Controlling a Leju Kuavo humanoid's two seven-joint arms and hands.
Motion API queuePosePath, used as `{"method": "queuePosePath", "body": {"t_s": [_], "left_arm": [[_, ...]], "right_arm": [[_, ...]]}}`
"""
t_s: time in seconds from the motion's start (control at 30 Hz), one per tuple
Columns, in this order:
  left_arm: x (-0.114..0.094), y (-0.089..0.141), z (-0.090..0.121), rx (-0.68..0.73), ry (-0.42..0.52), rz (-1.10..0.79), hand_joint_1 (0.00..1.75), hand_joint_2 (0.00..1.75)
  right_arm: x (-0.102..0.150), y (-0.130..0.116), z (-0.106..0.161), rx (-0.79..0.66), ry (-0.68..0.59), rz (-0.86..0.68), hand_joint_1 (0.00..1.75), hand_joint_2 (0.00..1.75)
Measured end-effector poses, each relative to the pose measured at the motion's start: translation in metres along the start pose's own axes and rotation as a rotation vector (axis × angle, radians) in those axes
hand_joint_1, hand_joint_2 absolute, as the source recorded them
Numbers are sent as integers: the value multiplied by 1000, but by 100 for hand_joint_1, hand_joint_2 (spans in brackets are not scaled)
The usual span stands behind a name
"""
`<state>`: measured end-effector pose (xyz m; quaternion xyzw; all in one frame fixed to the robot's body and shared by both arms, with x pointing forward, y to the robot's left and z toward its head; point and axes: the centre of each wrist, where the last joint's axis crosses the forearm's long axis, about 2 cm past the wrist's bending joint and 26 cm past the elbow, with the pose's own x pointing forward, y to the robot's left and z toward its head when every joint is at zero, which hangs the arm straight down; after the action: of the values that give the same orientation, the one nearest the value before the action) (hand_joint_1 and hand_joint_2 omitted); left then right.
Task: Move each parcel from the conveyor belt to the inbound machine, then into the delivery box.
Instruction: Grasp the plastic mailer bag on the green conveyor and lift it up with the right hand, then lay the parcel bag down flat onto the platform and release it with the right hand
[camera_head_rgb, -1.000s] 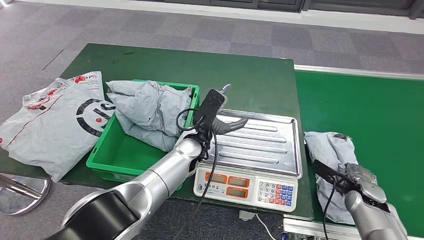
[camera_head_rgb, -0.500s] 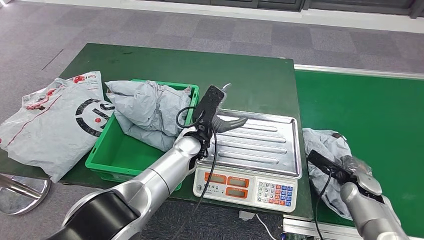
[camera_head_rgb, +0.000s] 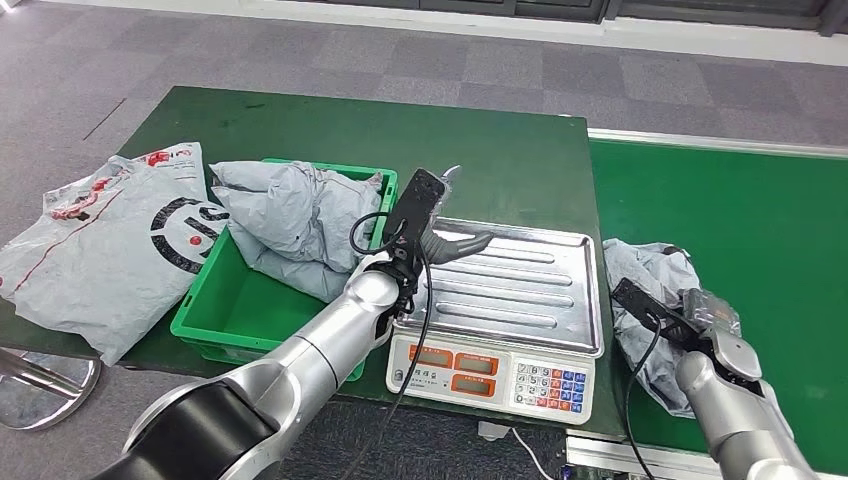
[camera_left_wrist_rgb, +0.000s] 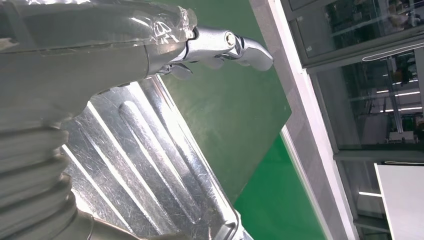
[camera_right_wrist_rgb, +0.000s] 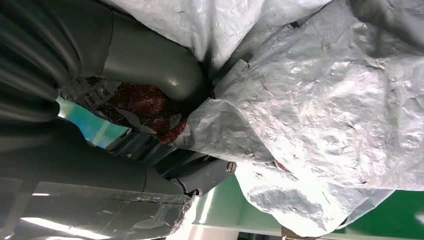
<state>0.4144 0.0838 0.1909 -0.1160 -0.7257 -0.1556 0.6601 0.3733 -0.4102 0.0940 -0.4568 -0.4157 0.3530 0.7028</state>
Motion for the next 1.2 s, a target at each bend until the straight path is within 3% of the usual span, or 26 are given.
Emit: {"method": "queuePosePath", "body": {"t_s": [0.17, 0.4, 0.57, 0.8, 1.0, 1.2], "left_arm": [[0, 0, 0, 0, 0, -5, 0, 175], [0, 4, 0, -17, -10, -82, 0, 175], [2, 4, -1, -25, -13, -90, 0, 175], [17, 5, -10, -28, -45, -85, 0, 175], [21, 10, -13, 21, -66, -56, 0, 175], [23, 13, -14, 49, -74, -37, 0, 175]], "right_arm": [[2, -1, 1, -45, -29, -39, 175, 175], [31, -22, 17, -333, -259, -355, 175, 175], [38, -29, 22, -378, -303, -399, 175, 175], [69, -80, 43, -603, -498, -566, 175, 175], [104, -107, 48, -713, -582, -500, 175, 175], [160, -117, 52, -576, -707, -437, 175, 175]]}}
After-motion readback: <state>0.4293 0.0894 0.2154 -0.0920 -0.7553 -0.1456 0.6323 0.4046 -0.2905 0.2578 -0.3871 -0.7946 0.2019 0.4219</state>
